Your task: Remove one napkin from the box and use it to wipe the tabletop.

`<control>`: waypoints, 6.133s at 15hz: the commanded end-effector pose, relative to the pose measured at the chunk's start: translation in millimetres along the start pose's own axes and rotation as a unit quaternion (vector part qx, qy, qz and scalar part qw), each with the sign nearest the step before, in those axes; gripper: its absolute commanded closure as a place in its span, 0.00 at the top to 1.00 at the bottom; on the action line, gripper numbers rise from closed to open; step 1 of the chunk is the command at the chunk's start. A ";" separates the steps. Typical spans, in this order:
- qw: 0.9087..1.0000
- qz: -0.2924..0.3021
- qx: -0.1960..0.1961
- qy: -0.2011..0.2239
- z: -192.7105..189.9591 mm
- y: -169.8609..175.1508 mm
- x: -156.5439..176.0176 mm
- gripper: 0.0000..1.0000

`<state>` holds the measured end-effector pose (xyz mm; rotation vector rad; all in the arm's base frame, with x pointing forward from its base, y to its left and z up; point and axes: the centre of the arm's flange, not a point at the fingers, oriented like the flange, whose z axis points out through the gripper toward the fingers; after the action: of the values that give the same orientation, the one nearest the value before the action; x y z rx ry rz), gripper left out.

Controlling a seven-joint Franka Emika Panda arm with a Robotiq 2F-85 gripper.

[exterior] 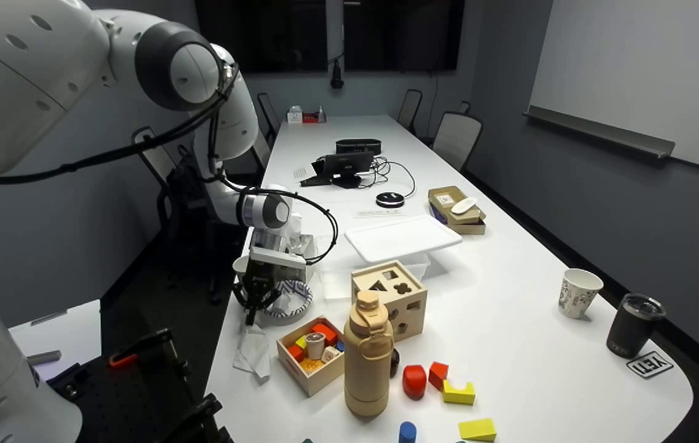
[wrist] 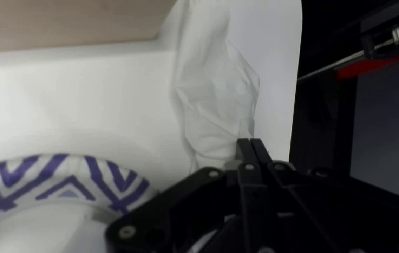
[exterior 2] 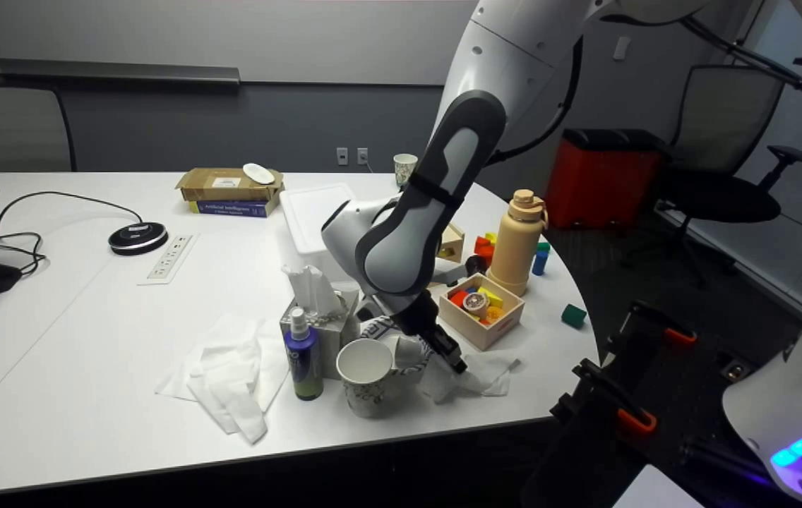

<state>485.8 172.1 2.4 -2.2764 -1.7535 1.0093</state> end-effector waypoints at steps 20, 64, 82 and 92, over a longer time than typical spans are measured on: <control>0.992 -0.104 -0.044 0.062 0.8 -18.2 35.3 0.00; 0.889 -0.078 -0.203 0.404 -278.1 -64.1 112.0 0.00; 0.878 0.029 -0.229 0.418 -286.8 -34.6 94.9 0.71; 0.923 0.153 -0.164 0.312 -354.8 -108.0 1.2 1.00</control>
<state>616.2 341.4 290.6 -2.6038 -1.4373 -0.1414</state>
